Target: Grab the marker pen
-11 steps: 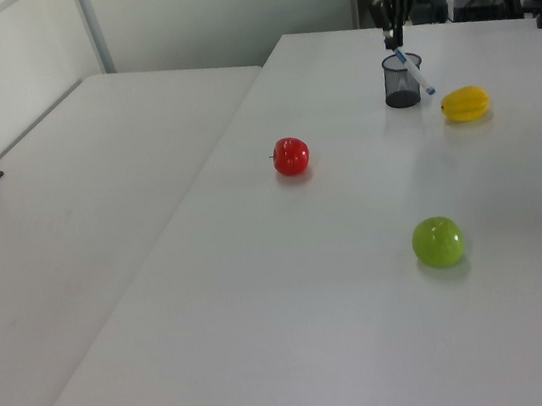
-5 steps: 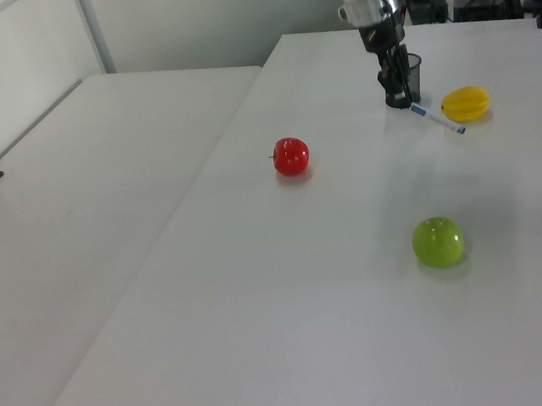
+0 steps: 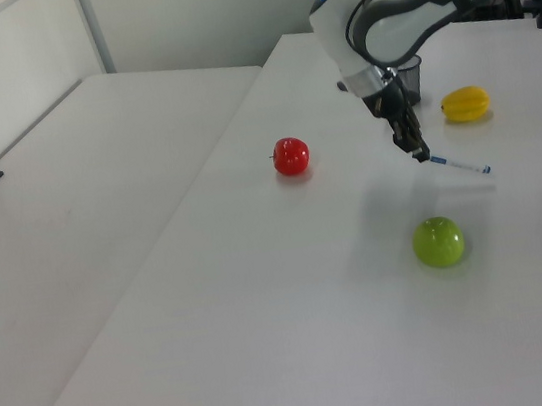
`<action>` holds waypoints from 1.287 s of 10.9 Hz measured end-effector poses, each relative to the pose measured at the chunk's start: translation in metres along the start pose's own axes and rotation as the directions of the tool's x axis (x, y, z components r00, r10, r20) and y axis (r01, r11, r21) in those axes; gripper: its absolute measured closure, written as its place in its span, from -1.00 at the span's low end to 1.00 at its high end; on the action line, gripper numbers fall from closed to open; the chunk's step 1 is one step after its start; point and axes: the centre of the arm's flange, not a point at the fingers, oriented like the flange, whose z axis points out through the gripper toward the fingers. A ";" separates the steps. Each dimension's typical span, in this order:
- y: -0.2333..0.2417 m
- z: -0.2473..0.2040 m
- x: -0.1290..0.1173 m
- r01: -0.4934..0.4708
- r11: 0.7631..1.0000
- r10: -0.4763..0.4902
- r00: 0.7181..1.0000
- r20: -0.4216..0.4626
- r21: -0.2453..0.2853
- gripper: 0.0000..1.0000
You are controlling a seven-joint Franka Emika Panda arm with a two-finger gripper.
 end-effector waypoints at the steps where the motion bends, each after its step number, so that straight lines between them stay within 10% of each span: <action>1: -0.007 0.008 0.002 0.011 1.000 -0.011 1.000 0.017 -0.004 0.63; 6: 0.002 0.016 0.004 -0.004 1.000 0.004 1.000 0.030 -0.001 0.22; 10: 0.014 0.006 0.002 -0.039 0.999 0.039 0.999 0.010 0.002 -0.97; 14: 0.091 -0.093 -0.062 -0.195 0.971 0.218 0.960 -0.177 0.140 -1.00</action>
